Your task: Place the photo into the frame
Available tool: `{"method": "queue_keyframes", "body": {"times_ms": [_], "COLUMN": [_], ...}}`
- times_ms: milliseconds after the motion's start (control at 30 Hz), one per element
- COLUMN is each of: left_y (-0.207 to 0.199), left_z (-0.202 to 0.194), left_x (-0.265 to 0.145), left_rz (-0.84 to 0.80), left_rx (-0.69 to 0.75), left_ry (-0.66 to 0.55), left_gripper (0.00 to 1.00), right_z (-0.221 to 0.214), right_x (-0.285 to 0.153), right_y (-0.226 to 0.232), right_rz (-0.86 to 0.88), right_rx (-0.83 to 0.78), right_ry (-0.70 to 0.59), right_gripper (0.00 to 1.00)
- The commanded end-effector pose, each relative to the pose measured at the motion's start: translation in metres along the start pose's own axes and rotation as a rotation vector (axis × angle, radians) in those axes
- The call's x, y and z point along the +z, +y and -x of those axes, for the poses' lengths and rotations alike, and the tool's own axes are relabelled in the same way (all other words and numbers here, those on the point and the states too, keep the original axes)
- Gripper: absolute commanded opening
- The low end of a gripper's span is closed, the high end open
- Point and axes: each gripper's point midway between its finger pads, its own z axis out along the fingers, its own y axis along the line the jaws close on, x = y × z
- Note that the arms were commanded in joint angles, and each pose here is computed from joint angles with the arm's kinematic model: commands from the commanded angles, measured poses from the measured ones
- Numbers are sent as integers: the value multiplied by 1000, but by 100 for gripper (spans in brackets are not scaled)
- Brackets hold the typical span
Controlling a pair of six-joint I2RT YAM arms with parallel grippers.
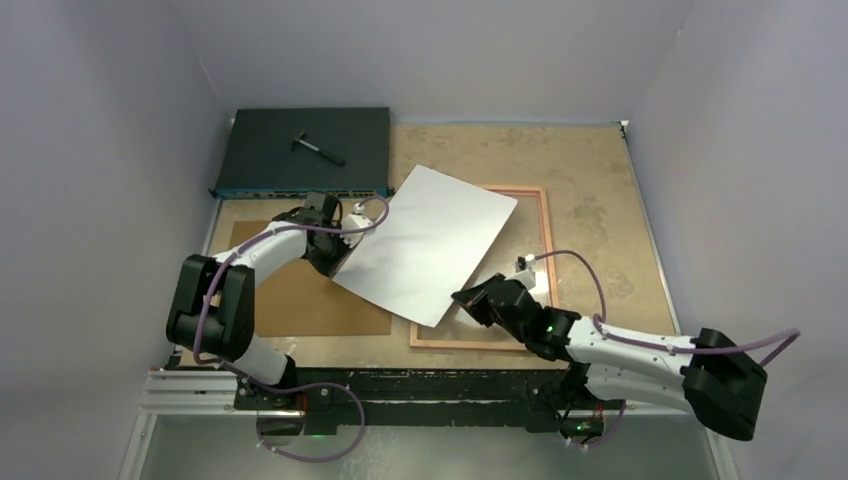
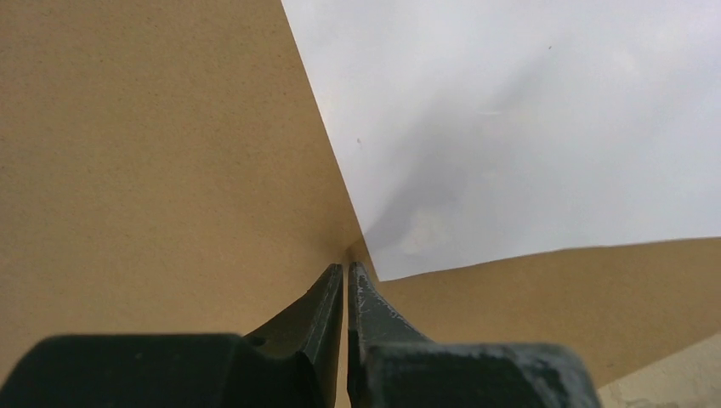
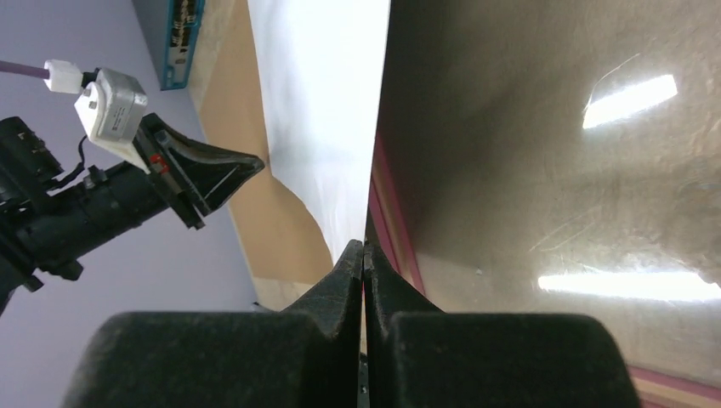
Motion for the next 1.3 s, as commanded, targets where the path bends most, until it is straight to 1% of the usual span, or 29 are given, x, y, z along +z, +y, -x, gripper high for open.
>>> {"method": "queue_keyframes", "body": {"times_ms": [0,67,167,267,333,400,533,633,800,967,1100,1267], "left_y": [-12,-21,-19,-19,-20,-21,-31,-38,-54,-72,-74,-74], "left_z": [22,22,26,34,39,43,49,58,75,91,105,124], "left_x": [-26,-33,-42,-46,-47,-44,-34,-23,-5,1,8,21], "left_rz": [-74,-126,-107,-113,-119,-122,-136,-132,-158,-163,-148,-129], "left_rx": [29,28,35,29,21,21,39,67,107,170,196,196], "left_ry": [-66,-60,-84,-111,-127,-137,-126,-128,-128,-139,-137,-148], "left_gripper": [7,8,8,9,9,9,8,8,8,7,7,6], "right_z": [25,31,40,48,53,61,86,99,102,105,108,101], "right_x": [-16,-23,-31,-36,-39,-45,-67,-84,-99,-116,-131,-127], "right_y": [-9,-9,-8,-15,-14,-10,7,17,14,5,2,-11], "right_rz": [-130,-160,-215,-315,-372,-417,-449,-460,-482,-495,-487,-476], "right_rx": [-161,-235,-371,-493,-544,-567,-564,-559,-550,-498,-438,-363], "right_ry": [-76,-57,-23,22,29,10,-93,-139,-138,-147,-170,-163], "right_gripper": [0,0,0,0,0,0,0,0,0,0,0,0]}}
